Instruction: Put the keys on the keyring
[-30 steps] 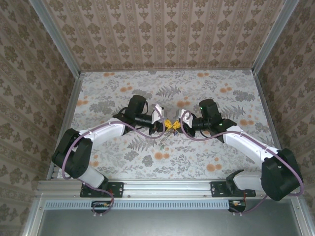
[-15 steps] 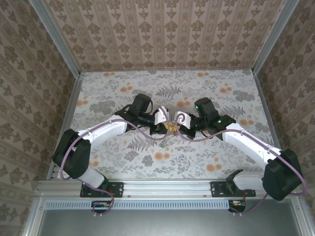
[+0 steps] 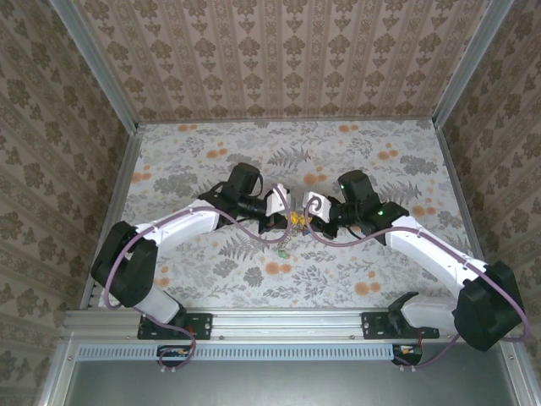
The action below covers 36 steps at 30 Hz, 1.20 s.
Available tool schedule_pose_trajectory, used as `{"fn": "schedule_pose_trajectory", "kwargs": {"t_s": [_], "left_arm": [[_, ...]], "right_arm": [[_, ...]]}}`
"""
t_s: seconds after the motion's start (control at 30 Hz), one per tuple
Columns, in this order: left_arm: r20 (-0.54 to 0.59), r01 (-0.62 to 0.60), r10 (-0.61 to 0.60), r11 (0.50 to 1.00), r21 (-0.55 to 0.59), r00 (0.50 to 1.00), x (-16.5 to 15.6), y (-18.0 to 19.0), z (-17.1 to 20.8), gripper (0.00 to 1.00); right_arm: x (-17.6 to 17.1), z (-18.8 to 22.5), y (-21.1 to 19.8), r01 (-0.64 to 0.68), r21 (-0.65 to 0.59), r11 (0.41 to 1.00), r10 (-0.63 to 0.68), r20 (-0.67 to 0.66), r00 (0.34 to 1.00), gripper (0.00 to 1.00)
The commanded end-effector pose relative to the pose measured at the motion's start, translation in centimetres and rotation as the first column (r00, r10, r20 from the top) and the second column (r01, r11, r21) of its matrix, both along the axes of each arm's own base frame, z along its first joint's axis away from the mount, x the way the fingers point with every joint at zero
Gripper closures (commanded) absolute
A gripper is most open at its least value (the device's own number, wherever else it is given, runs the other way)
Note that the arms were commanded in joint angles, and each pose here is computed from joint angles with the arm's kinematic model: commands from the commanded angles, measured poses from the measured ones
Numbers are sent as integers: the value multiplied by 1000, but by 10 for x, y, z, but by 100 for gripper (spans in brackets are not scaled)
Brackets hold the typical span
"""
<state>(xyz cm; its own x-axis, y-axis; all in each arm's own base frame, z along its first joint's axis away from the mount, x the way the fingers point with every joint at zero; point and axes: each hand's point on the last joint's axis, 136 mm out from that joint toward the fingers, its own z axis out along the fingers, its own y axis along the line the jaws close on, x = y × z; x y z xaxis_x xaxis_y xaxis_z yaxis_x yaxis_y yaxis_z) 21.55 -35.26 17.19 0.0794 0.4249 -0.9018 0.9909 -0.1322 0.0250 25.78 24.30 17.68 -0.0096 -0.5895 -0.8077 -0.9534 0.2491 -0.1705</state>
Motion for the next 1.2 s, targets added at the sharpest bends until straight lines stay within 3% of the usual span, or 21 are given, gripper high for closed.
{"fn": "schedule_pose_trajectory", "kwargs": {"t_s": [0.0,0.43,0.57,0.6,0.7,0.8,0.97,1.17], "left_arm": [[11,18,-17,992,-124,1000,-2,-2,27,100],[-22,71,-78,974,-217,997,-10,-1,42,100],[-21,69,-75,971,-228,997,-9,-2,43,100],[-23,58,-65,973,-223,998,-7,-2,43,100],[-16,16,-20,982,-186,1000,-1,0,36,99],[-2,-16,16,992,-125,1000,4,2,26,84],[43,-6,7,1000,-13,999,4,2,12,81],[54,-2,3,1000,-3,999,4,-4,12,79]], "right_arm": [[-1,16,6,-33,108,994,28,41,999,87],[9,13,2,-3,192,981,-2,27,1000,85],[13,14,4,-1,195,981,-3,19,1000,95],[13,14,4,-1,193,981,-2,18,1000,100],[15,18,3,-1,170,985,-4,29,1000,100],[12,21,2,-12,128,992,8,38,999,100],[7,22,4,-32,66,997,29,43,999,100],[5,24,9,-38,-8,999,38,54,998,100]]}}
